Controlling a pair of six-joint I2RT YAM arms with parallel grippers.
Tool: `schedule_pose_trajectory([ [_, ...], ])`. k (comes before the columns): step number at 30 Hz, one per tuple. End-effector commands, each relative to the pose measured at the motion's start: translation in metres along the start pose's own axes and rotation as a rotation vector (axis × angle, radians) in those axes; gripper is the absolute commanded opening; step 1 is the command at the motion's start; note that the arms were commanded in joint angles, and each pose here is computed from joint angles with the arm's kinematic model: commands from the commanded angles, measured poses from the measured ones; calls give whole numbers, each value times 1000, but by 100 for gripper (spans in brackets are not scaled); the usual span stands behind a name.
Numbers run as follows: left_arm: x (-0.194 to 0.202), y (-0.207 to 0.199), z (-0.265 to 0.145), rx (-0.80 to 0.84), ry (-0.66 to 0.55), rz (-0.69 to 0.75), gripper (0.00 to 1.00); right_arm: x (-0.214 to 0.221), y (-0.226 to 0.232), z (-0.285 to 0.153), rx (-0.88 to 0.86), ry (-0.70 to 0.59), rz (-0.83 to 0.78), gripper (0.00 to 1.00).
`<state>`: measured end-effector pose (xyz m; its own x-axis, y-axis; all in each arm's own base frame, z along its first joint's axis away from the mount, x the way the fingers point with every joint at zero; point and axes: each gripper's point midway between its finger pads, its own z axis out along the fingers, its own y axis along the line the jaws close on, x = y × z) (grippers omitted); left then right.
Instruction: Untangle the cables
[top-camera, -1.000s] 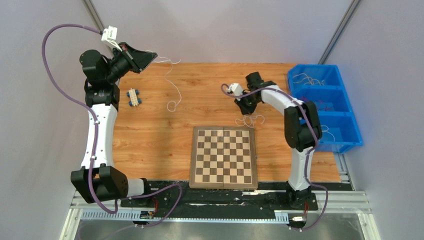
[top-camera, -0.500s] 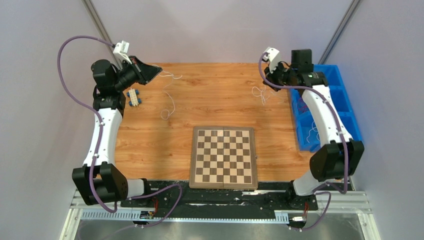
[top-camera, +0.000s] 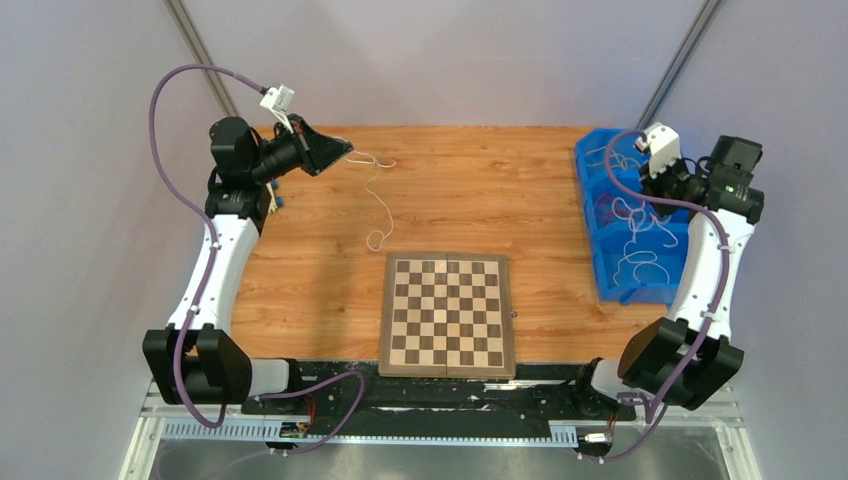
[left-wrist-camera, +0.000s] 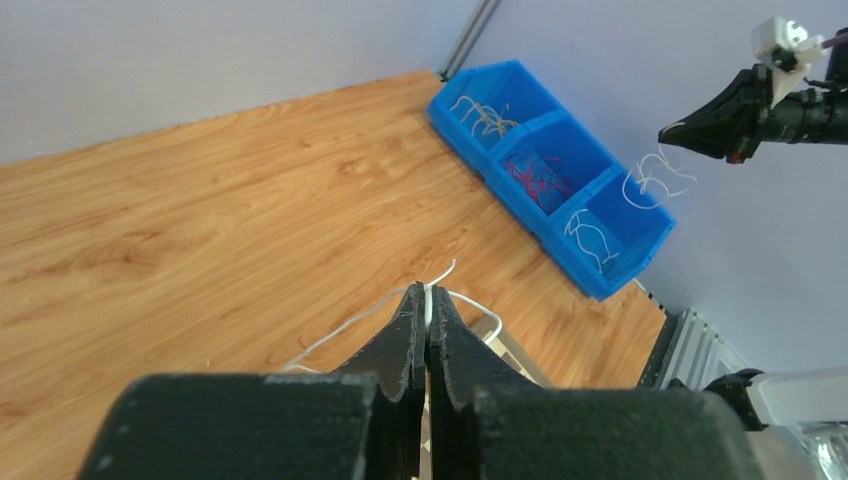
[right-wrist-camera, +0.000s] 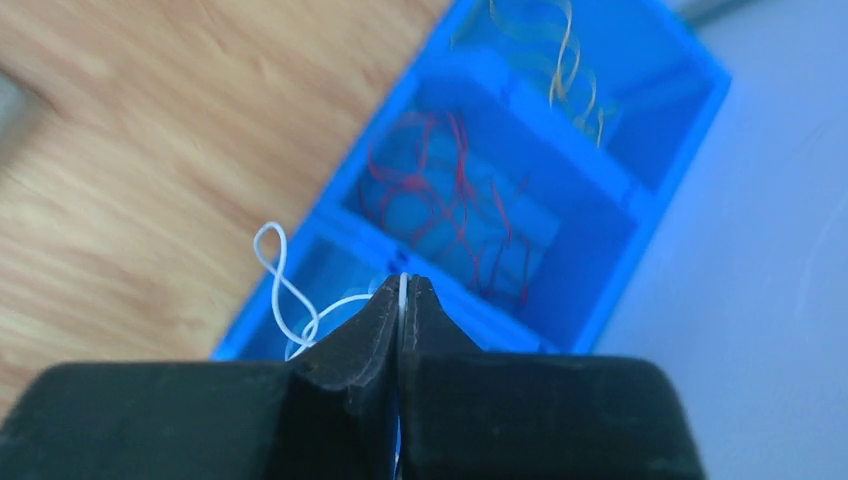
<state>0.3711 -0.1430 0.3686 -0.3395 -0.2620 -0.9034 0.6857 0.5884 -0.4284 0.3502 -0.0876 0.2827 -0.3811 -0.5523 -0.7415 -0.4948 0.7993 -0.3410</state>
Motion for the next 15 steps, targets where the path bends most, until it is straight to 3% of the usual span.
schedule_pose_trajectory([
  [1,-7,-16,7,59,1,73,0,80,1,10,-71,184,-101,16],
  [3,-2,-23,10,90,21,81,0,85,3,16,-91,194,-53,57],
  [5,4,-34,13,132,52,96,0,49,7,17,-114,75,11,74],
  [7,12,-50,17,185,88,105,0,-2,21,15,-162,-63,26,81],
  [10,16,-80,20,303,121,105,0,-79,69,14,-290,-238,-14,83],
  [15,-7,-118,20,439,78,96,0,-183,160,10,-483,-541,-35,92],
])
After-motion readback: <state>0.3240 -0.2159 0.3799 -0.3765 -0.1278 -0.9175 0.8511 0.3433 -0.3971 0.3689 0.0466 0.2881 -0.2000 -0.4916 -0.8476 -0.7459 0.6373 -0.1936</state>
